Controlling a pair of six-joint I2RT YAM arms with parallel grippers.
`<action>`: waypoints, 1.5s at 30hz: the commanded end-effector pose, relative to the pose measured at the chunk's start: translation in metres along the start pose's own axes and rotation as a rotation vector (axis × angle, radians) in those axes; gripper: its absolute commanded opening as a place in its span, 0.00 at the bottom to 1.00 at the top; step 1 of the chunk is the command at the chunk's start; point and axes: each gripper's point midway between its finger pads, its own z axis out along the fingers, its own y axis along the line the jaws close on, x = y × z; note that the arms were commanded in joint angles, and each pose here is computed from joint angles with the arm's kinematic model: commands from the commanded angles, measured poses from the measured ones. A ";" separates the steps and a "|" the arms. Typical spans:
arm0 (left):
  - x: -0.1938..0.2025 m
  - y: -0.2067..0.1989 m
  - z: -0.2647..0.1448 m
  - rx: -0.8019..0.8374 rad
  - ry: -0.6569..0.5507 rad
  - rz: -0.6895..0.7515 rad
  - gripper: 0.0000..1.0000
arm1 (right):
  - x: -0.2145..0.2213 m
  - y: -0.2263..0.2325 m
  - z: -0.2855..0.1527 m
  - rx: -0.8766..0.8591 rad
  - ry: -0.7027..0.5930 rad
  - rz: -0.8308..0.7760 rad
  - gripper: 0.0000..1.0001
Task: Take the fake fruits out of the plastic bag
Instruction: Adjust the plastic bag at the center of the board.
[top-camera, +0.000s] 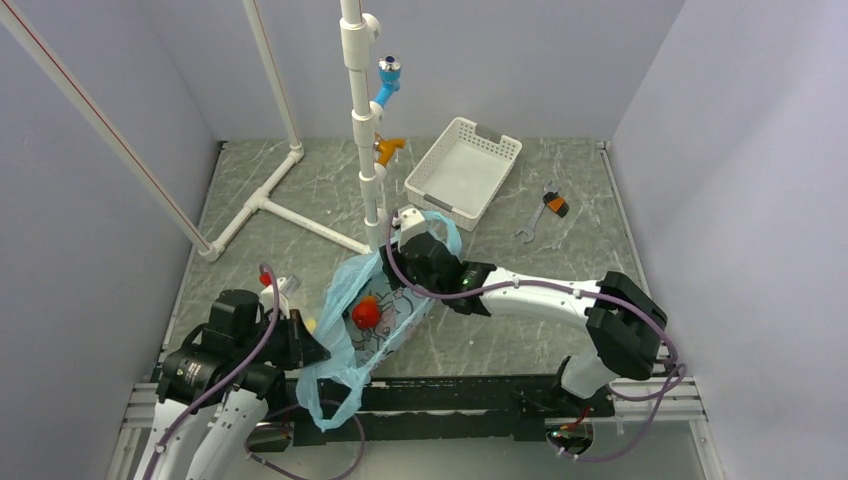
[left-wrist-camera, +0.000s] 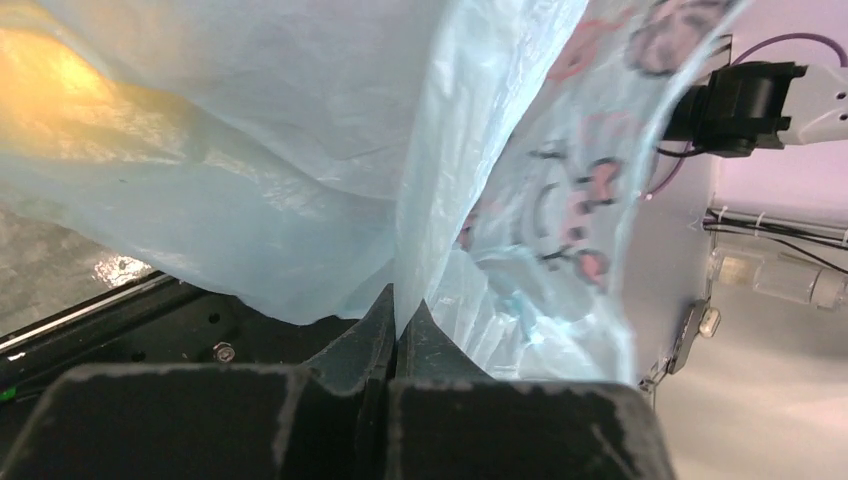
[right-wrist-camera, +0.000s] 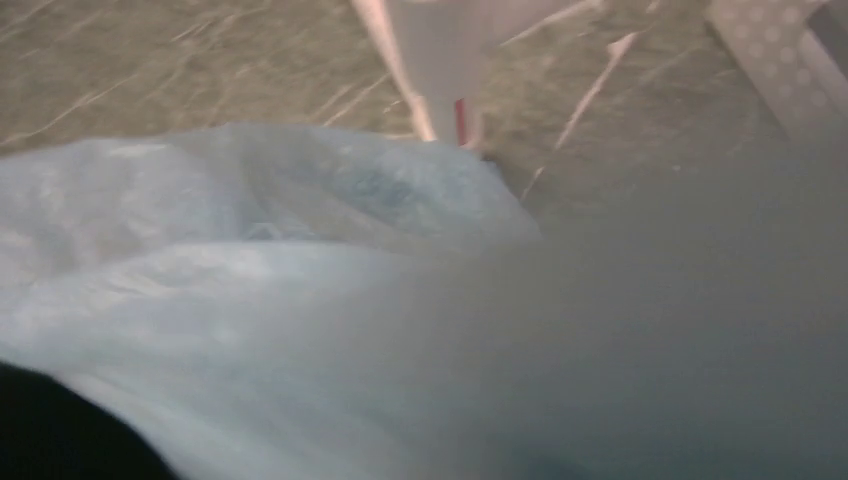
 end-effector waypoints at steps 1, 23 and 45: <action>0.016 0.002 0.005 0.028 0.075 -0.012 0.00 | -0.048 -0.019 -0.001 0.104 -0.081 -0.061 0.59; 0.010 0.012 0.037 0.089 0.017 -0.037 0.00 | 0.115 0.063 -0.047 -0.295 0.158 -0.128 0.66; 0.015 0.018 0.043 0.101 0.002 -0.023 0.07 | 0.038 0.076 -0.016 -0.206 -0.067 -0.202 0.84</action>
